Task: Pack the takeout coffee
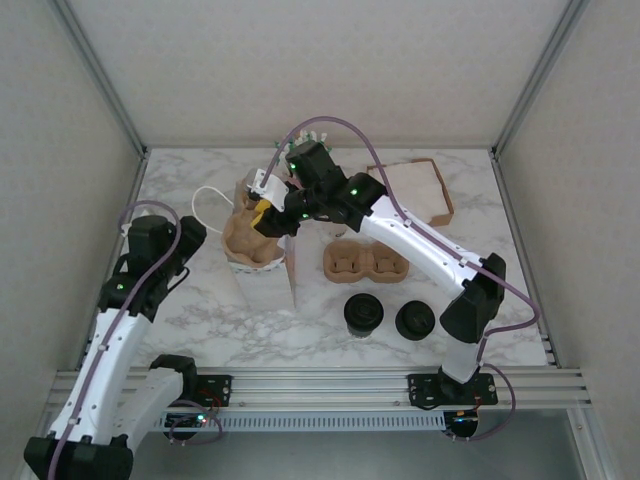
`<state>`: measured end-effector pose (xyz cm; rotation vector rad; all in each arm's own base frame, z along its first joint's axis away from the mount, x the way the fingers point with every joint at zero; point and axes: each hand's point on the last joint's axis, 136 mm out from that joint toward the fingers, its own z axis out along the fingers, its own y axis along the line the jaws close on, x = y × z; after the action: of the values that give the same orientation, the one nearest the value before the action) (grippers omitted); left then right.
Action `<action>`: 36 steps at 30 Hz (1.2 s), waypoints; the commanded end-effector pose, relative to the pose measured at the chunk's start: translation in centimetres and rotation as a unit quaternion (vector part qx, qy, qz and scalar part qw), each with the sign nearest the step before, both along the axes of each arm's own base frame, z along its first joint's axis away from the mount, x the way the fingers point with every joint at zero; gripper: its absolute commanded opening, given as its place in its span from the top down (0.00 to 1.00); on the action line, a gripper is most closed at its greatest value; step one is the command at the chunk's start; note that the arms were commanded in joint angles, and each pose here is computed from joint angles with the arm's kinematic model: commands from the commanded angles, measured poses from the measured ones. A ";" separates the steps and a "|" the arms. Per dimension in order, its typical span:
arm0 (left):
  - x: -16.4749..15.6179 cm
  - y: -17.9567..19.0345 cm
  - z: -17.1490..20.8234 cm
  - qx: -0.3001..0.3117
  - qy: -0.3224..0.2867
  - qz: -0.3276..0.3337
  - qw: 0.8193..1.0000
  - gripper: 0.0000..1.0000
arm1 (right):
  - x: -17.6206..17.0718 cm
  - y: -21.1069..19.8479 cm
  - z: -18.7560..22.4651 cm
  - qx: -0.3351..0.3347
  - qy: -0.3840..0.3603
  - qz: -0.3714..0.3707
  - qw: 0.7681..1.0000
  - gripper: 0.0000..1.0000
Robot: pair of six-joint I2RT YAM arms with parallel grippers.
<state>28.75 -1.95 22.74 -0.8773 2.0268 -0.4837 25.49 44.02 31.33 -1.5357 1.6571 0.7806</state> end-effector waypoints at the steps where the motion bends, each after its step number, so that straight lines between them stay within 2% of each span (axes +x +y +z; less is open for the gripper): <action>1: 2.3 -1.0 -0.5 -0.030 -0.016 -0.025 0.999 0.35 | -1.3 -0.3 1.4 0.016 0.005 0.018 1.000 0.71; 5: 5.8 -2.1 -1.6 -0.032 -0.014 -0.057 0.998 0.31 | -0.9 -0.6 0.5 0.007 0.004 0.004 1.000 0.70; 11: 12.8 -4.2 -2.0 -0.051 -0.036 -0.107 0.992 0.30 | -1.0 -0.8 0.7 0.006 0.007 -0.003 1.000 0.69; 14: 15.8 -6.0 -2.0 -0.079 -0.054 -0.148 0.984 0.35 | -1.1 -0.9 0.7 0.004 0.006 -0.006 1.000 0.69; 17: 17.3 -8.2 -2.3 -0.116 -0.055 -0.194 0.973 0.41 | -1.1 -1.1 0.4 -0.004 0.003 -0.013 1.000 0.69; 20: 16.7 -10.7 -2.9 -0.124 -0.048 -0.238 0.962 0.41 | -1.1 -1.1 0.3 -0.008 -0.001 -0.013 1.000 0.69; 25: 13.4 -15.0 -4.8 -0.104 -0.023 -0.320 0.941 0.41 | -1.2 -1.2 0.4 -0.016 -0.013 -0.009 1.000 0.69; 32: 11.4 -16.2 -7.3 -0.107 0.016 -0.353 0.929 0.41 | -1.6 -2.5 -0.3 -0.052 -0.037 0.001 0.998 0.68; 36: 11.1 -16.6 -7.1 -0.104 0.013 -0.358 0.928 0.42 | -1.2 -4.0 -0.9 -0.085 -0.054 -0.014 0.995 0.69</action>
<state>40.87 -17.45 15.34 -0.2999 2.3025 -1.0723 24.43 41.74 29.18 -1.6222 1.7225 0.6365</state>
